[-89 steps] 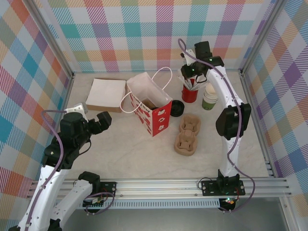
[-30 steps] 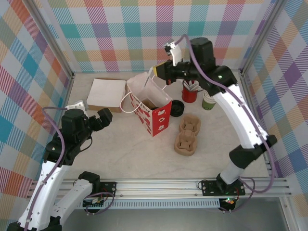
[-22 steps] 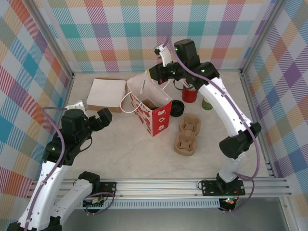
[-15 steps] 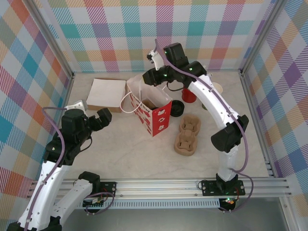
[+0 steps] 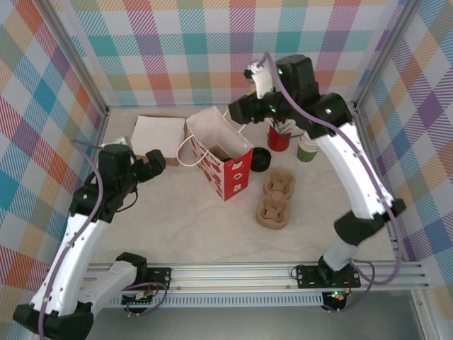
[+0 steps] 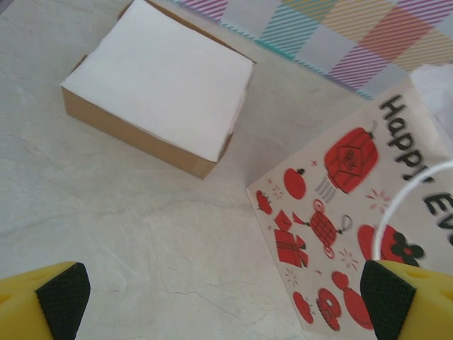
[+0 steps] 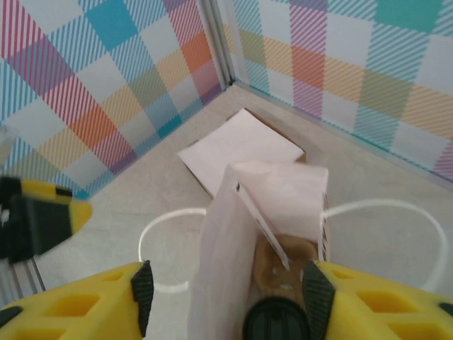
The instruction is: Pack the takeout coffee
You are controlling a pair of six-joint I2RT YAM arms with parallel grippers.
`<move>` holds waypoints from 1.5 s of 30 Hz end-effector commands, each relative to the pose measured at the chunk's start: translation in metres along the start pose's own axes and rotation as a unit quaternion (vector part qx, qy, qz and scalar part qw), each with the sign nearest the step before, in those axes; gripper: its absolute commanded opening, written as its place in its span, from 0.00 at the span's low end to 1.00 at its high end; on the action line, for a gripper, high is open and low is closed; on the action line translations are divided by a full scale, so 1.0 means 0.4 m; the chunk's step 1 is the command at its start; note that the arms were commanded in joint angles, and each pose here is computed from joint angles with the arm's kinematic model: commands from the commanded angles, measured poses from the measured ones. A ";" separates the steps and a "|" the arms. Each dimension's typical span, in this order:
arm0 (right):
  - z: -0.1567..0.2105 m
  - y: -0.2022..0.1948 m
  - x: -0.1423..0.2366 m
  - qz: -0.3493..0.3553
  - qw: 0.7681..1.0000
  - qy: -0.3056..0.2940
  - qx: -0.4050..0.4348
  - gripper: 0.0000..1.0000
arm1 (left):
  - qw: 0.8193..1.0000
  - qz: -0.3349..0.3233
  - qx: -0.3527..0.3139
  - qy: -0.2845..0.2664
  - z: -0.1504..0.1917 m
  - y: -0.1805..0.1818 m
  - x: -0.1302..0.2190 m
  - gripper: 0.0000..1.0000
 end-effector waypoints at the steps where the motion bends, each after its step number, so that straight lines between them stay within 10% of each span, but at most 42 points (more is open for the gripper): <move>1: 0.054 -0.004 0.074 0.039 0.999 -0.020 -0.012 0.69 | 0.999 -0.023 0.031 0.005 -0.037 0.023 -0.020 1.00; 22: 0.485 -0.105 0.235 0.162 0.975 -0.014 -0.150 1.00 | 0.955 -0.005 0.267 0.130 -0.096 0.335 -0.450 0.87; 45: 0.562 -0.146 0.204 0.206 0.964 0.009 -0.170 1.00 | 0.923 -0.026 0.330 0.197 -0.049 0.380 -0.675 0.44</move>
Point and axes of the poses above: each hand's point on the last joint's axis, 136 mm out from that joint toward the fingers, its own x axis back along the fingers, its own y axis along the line the jaws close on, z = x × y, the point moved 10 cm from there along x, back along the fingers, and after that the axes turned 10 degrees about -x, right-handed, at the moved point
